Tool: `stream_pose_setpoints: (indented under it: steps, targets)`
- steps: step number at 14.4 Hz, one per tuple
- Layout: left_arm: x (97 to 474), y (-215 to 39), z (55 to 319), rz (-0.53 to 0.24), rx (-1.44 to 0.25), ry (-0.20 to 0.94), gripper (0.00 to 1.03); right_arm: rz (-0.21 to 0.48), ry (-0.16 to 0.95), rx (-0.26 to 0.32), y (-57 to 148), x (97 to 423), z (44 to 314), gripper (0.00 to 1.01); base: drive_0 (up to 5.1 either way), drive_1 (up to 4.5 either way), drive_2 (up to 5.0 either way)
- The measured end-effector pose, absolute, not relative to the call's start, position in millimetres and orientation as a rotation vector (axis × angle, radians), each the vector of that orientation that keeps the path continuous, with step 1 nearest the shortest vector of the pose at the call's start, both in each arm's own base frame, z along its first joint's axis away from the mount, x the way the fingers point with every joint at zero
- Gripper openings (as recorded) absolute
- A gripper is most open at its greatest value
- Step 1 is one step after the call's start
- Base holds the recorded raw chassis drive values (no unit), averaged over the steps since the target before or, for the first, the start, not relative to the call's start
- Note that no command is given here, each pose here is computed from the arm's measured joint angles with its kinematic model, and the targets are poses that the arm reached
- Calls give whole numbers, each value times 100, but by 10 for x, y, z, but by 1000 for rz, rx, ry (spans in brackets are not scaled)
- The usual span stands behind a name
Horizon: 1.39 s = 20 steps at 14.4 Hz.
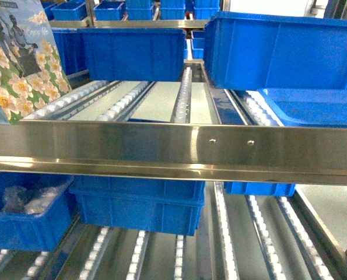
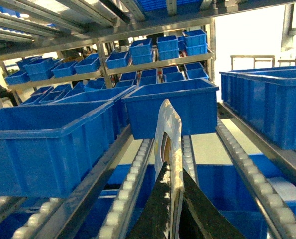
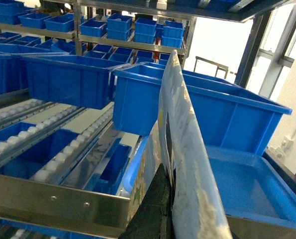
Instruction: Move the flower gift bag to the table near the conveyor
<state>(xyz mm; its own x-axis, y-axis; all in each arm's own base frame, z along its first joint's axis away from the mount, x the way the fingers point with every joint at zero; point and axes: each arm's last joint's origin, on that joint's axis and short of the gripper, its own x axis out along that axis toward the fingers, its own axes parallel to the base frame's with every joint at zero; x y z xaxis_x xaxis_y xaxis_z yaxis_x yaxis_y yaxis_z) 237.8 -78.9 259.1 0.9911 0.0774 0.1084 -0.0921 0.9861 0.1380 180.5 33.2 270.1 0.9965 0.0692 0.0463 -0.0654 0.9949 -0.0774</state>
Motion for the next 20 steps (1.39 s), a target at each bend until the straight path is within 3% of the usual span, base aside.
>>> stream_pose_setpoints:
  steps: [20]
  targets:
    - [2378,-789,2591,85,143,-103,2,67,-49,-76,332,1805,2701,2,-465,64,389]
